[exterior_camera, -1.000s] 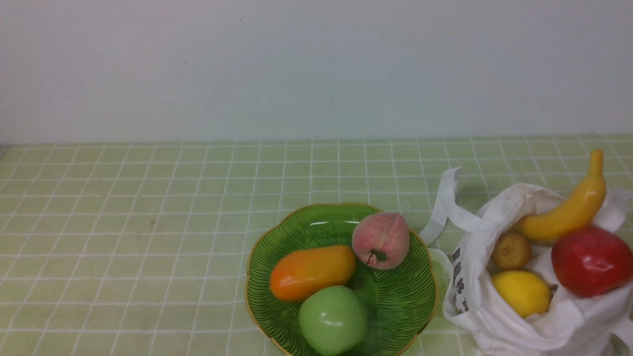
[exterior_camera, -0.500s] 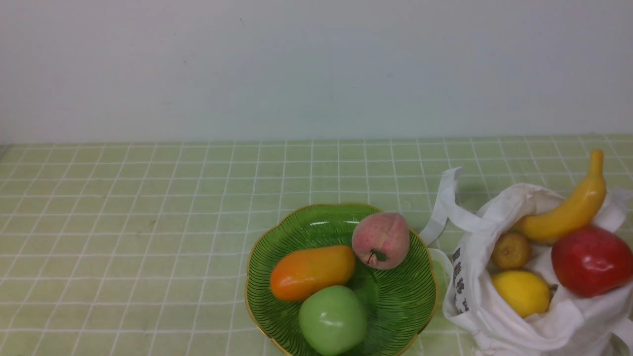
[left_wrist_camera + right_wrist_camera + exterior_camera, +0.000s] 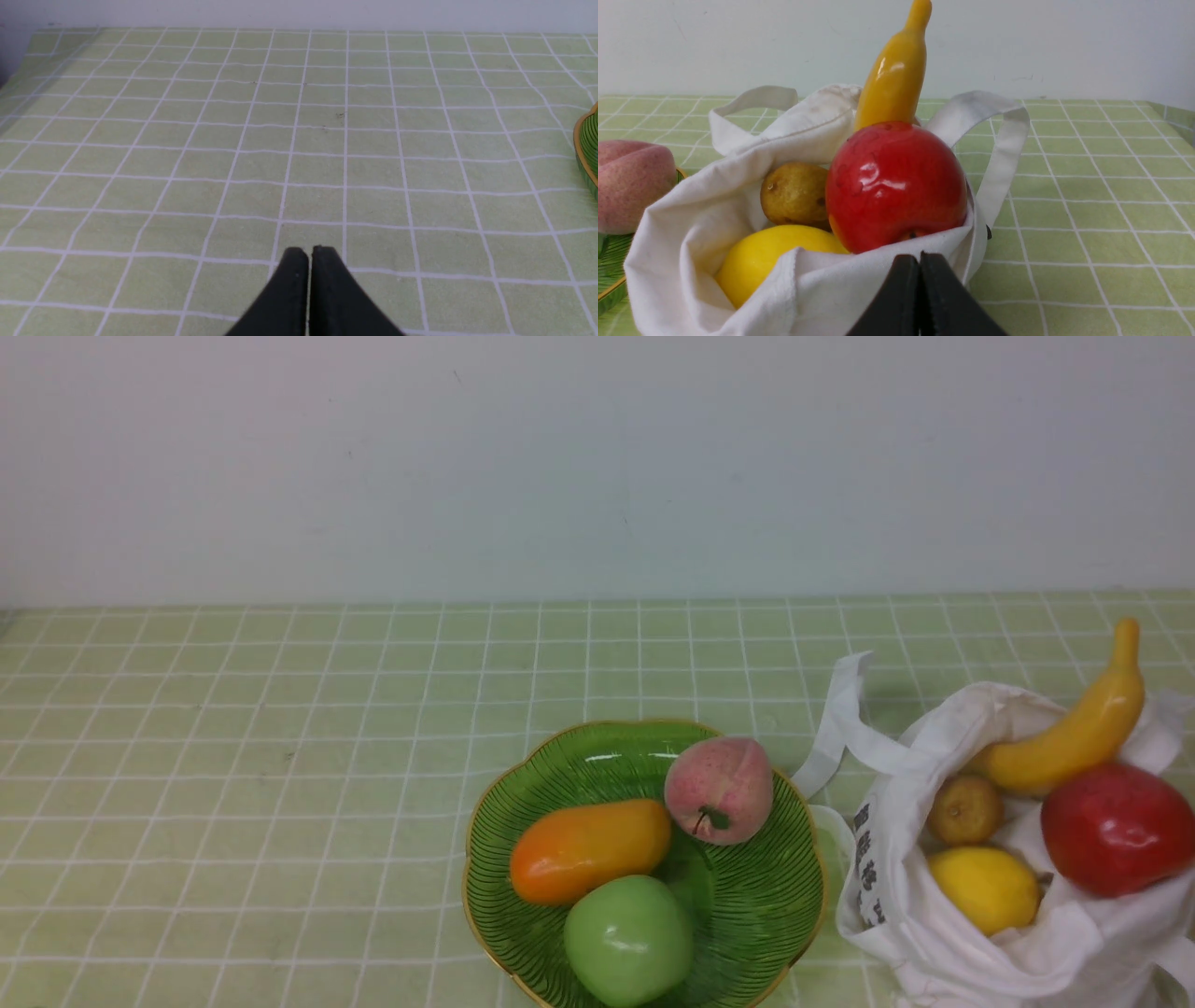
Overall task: Take the fruit out of the bag on the green coffee tablecloth and place them on the plate.
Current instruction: 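Reach into the bag and grasp the banana with the right gripper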
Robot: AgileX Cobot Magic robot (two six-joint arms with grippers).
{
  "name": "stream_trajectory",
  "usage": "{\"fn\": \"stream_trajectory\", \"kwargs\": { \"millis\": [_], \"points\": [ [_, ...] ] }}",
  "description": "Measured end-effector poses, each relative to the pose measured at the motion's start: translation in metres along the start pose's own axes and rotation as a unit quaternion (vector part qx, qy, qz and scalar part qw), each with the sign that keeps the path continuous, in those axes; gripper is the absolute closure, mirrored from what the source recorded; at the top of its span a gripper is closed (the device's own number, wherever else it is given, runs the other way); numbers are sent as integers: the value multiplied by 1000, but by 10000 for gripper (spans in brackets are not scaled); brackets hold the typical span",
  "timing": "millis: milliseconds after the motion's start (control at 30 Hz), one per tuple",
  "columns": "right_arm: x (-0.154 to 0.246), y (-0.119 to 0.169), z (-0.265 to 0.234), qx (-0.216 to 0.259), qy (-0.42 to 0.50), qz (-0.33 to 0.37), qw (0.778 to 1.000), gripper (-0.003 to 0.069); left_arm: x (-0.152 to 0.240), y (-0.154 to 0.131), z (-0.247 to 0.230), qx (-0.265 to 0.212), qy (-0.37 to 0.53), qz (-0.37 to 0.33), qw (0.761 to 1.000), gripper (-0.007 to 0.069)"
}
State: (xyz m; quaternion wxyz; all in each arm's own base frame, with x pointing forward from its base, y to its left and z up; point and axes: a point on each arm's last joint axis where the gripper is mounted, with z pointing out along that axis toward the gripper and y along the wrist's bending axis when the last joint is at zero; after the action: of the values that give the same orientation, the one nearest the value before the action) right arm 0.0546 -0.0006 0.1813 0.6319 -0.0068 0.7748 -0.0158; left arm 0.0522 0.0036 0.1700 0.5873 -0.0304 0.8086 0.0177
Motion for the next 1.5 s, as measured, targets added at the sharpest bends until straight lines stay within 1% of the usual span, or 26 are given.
{"fn": "stream_trajectory", "kwargs": {
  "millis": [500, 600, 667, 700, 733, 767, 800, 867, 900, 933, 1067, 1100, 1200, 1233, 1267, 1300, 1333, 1367, 1400, 1433, 1467, 1500],
  "points": [
    [0, 0, 0, 0, 0, 0, 1000, 674, 0, 0, 0, 0, 0, 0, 1000, 633],
    [0, 1, 0, -4, -2, 23, 1000, 674, 0, 0, 0, 0, 0, 0, 1000, 633],
    [-1, 3, 0, -17, -10, 99, 995, 674, 0, 0, 0, 0, 0, 0, 1000, 633],
    [-3, 5, 0, -33, -19, 196, 980, 674, 0, 0, 0, 0, 0, 0, 1000, 633],
    [-4, 6, 0, -40, -24, 244, 969, 674, 0, 0, 0, 0, 0, 0, 1000, 633],
    [-4, 6, 0, -42, -24, 255, 966, 674, 0, 0, 0, 0, 0, 0, 1000, 633],
    [-7, 8, 0, -54, -30, 324, 944, 674, 0, 0, 0, 0, 0, 0, 1000, 633],
    [-9, 8, 0, -65, -37, 382, 921, 674, 0, 0, 0, 0, 0, 0, 1000, 633],
    [-9, 8, 0, -65, -38, 385, 920, 674, 0, 0, 0, 0, 0, 0, 1000, 633],
    [-10, 8, 0, -68, -44, 402, 912, 674, 0, 0, 0, 0, 0, 0, 1000, 633],
    [-11, 8, -1, -68, -46, 398, 914, 674, 0, 0, 0, 0, 0, 0, 1000, 633],
    [-15, 9, -2, -72, -49, 382, 920, 674, 0, 0, 0, 0, 0, 0, 1000, 633],
    [-48, 9, -15, -85, -89, 310, 943, 674, 0, 0, 0, 0, 0, 0, 1000, 633],
    [-51, 9, -16, -84, -89, 302, 945, 674, 0, 0, 0, 0, 0, 0, 1000, 633],
    [-66, 9, -20, -85, -96, 268, 955, 674, 0, 0, 0, 0, 0, 0, 1000, 633],
    [-85, 9, -23, -85, -87, 228, 966, 674, 0, 0, 0, 0, 0, 0, 1000, 633],
    [-97, 10, -23, -85, -65, 203, 973, 674, 0, 0, 0, 0, 0, 0, 1000, 633],
    [-103, 10, -24, -86, -65, 198, 974, 674, 0, 0, 0, 0, 0, 0, 1000, 633],
    [-115, 11, -15, -84, -4, 168, 982, 674, 0, 0, 0, 0, 0, 0, 1000, 633],
    [-119, 11, -13, -83, 12, 161, 983, 674, 0, 0, 0, 0, 0, 0, 1000, 633],
    [-130, 11, -1, -77, 73, 138, 985, 674, 0, 0, 0, 0, 0, 0, 1000, 633],
    [-138, 10, 7, -70, 102, 132, 983, 672, 0, 0, 0, 0, 0, 0, 1000, 633]
  ]
}}
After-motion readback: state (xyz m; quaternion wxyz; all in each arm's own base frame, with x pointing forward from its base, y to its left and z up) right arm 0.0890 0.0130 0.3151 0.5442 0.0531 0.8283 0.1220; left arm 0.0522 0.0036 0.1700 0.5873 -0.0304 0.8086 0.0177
